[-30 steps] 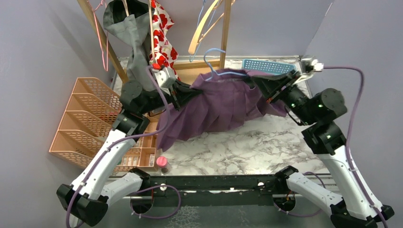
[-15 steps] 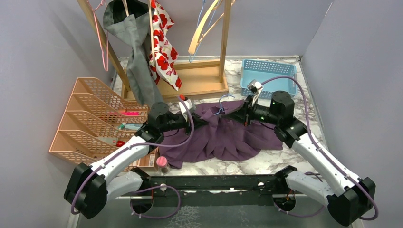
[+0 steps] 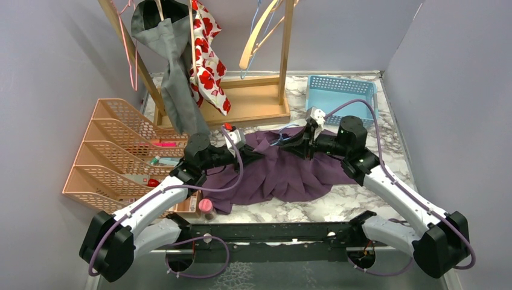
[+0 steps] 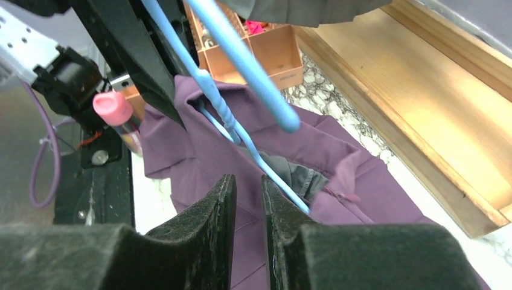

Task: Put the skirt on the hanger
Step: Hang the skirt on the hanger.

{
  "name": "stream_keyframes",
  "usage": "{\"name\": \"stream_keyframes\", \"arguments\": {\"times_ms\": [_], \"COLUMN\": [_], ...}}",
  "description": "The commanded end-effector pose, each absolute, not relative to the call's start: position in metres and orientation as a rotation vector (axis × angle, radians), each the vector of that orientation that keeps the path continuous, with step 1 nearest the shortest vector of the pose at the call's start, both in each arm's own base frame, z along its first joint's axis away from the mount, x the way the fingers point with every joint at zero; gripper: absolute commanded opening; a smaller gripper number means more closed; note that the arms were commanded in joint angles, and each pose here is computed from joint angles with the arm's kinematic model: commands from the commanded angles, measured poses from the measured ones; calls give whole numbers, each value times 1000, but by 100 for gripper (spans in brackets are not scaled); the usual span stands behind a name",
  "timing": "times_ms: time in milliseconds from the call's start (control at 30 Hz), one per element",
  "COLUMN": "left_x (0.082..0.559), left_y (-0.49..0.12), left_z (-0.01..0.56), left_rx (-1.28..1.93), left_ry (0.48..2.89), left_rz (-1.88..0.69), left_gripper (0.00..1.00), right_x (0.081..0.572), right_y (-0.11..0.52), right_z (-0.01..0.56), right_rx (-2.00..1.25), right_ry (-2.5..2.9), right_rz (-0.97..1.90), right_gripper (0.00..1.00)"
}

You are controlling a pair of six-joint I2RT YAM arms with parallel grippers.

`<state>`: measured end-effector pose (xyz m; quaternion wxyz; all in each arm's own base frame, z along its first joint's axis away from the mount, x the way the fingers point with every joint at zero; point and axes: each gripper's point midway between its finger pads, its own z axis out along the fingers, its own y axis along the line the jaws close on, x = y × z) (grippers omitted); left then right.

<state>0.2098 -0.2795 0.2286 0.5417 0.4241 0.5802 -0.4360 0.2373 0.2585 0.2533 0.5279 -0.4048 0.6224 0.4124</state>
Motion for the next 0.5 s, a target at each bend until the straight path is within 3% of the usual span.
{"name": "stream_keyframes", "arguments": {"times_ms": [0, 133, 300, 467], "left_x": [196, 194, 196, 200], "left_y": [-287, -287, -285, -279], "left_z": [267, 267, 269, 269], "left_rx": [1087, 1089, 1072, 1032], "left_ry": [1163, 1164, 1176, 1217], "left_rz": [-1064, -1073, -1065, -1031], "left_gripper": [0, 0, 0, 0], "right_x": [239, 249, 255, 261], "right_y": [266, 266, 265, 256], "right_z": [259, 262, 269, 285], "right_rx": [-1125, -1131, -1114, -1012], "right_ry": [1344, 1322, 1278, 1253], "right_rz": [924, 869, 829, 772], "right_gripper": [27, 27, 2, 1]}}
